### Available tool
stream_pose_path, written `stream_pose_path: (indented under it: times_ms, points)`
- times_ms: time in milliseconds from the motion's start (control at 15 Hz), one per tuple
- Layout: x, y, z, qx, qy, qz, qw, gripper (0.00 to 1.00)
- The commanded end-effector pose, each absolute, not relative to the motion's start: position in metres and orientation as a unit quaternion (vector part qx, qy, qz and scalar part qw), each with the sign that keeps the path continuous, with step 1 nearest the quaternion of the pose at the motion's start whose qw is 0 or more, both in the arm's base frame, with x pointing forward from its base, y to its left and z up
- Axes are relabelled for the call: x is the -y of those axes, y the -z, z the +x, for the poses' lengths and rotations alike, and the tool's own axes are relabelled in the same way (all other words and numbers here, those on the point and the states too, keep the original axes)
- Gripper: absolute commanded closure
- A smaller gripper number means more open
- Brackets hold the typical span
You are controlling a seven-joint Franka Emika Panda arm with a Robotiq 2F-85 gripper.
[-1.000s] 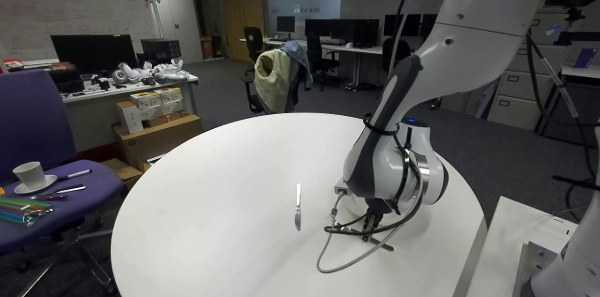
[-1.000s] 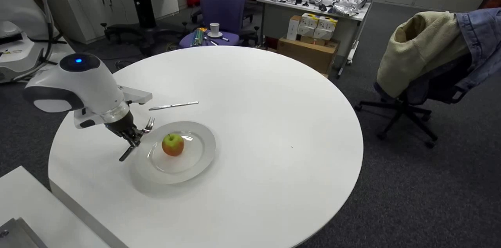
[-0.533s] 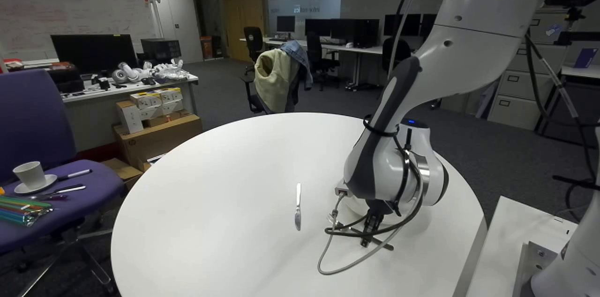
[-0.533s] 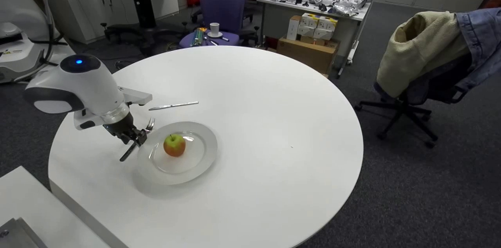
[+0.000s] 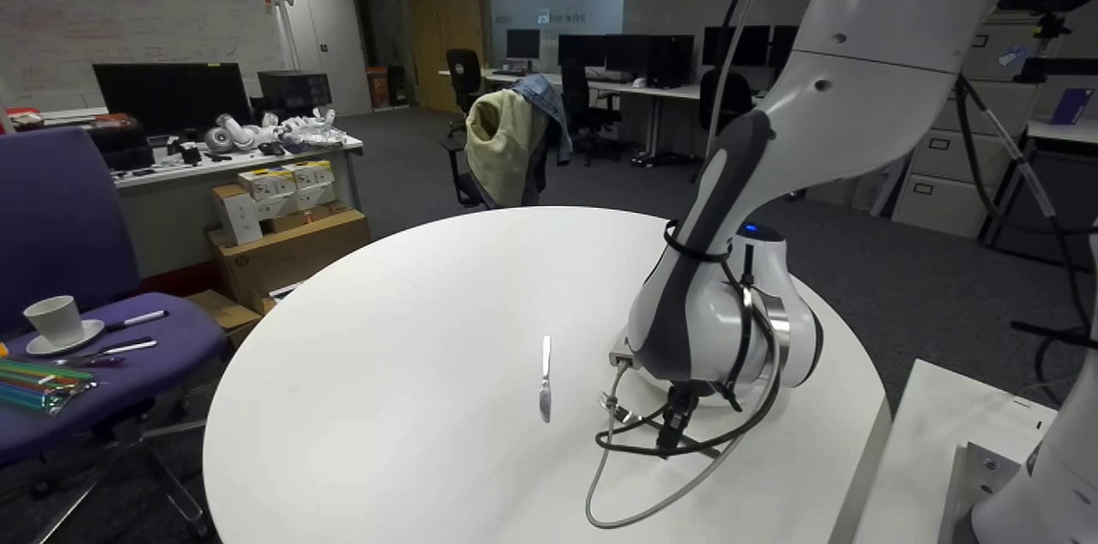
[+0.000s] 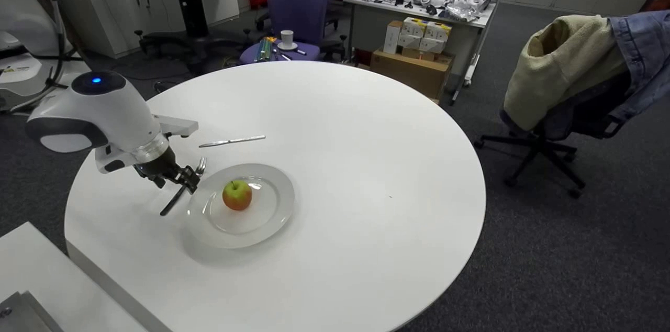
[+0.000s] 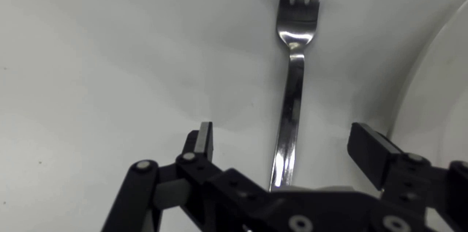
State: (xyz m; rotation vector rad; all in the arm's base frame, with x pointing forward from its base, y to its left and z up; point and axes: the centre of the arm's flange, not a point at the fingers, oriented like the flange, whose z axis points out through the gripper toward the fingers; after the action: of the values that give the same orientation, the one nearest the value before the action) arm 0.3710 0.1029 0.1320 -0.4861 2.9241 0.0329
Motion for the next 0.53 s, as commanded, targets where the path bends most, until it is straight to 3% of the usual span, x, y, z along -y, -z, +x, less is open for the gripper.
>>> stream_pose_path:
  times_ms: [0, 467]
  points:
    - [-0.1052, -0.1431, 0.3757, -0.976, 0.005, -0.188, 0.110, 0.00]
    - [-0.1107, -0.1530, 0.3807, -0.970, 0.013, -0.208, 0.127, 0.00]
